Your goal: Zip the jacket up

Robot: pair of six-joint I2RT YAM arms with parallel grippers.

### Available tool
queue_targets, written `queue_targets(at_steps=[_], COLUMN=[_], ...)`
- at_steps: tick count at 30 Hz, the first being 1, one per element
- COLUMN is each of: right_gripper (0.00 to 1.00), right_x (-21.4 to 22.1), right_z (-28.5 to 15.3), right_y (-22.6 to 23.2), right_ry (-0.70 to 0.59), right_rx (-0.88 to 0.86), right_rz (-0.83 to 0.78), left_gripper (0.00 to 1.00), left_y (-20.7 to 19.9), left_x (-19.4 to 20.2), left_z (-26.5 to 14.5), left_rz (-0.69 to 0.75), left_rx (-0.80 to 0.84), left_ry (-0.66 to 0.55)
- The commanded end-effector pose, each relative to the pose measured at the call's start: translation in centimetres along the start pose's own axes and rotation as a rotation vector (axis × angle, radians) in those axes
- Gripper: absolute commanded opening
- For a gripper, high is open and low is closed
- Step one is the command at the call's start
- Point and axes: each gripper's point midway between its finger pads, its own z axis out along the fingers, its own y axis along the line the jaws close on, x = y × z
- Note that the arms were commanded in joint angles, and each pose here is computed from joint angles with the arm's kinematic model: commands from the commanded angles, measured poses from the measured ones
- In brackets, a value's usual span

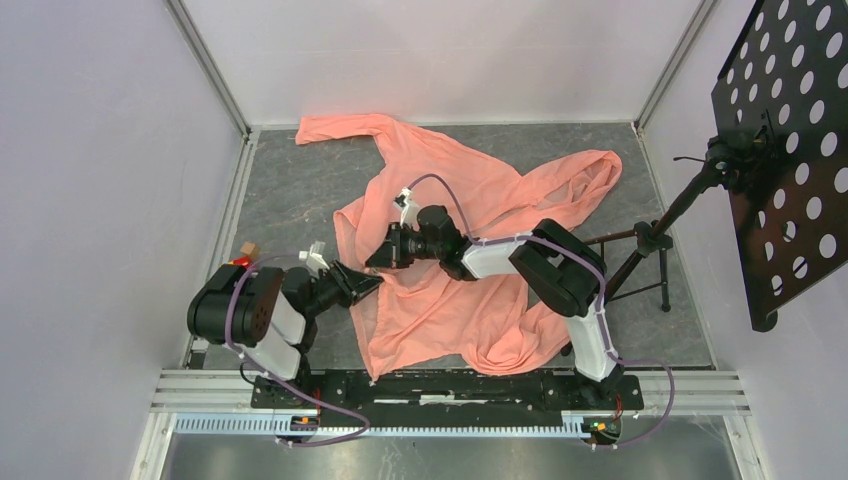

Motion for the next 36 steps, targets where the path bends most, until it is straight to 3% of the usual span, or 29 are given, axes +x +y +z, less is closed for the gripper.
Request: queue_targets(at_steps=[1,4,7,15,18,27,30,34,36], right_gripper=[0.00,0.01,0.08,0.15,0.00,0.00,0.00,0.00,0.00], right_x=[-2.4,-2.1,-1.2,0.6,0.5,-3.3,-4.1,-4.8,-4.6], right_z=[-0.5,-0.1,0.7,2.9,3.2,-0.7,-2.5,-3.4,-3.4], right_y=[3.5,3.8,3.3,2.3,1.8,4.2,5.0,5.7,6.0], right_ry=[-0.079,-0.046,0.017,0.169,0.178,-0.013,-0.083,-0.112,-0.109], right_rx=[-0.057,-0.048,0.008,0.105,0.153,0.078,0.002,-0.090,-0.129], right_rz=[-0.138,-0.247,-0.417,-0.673,-0.664,-0.501,-0.396,-0.315,-0.284], left_gripper=[0.25,0.10,0.03,0.02,0.02,0.02,0.11,0.37,0.46], left_y=[-0.6,-0.4,0.1,-0.4,-0.1,-0.9,-1.1,-1.2,-1.5], left_x=[1.8,2.2,2.5,1.6,1.9,1.5,1.0,0.6,0.5], left_z=[-1.0,-0.9,-0.8,-1.7,-1.9,-2.0,-2.1,-2.2,-2.4], left_rz=[-0.028,-0.053,-0.059,-0.052,-0.076,-0.092,-0.085,-0.062,-0.043], left_rx=[0.054,0.065,0.049,0.036,0.019,0.040,0.039,0.026,0.031], left_ry=[0.036,0.053,0.067,-0.022,-0.021,-0.036,-0.062,-0.084,-0.089])
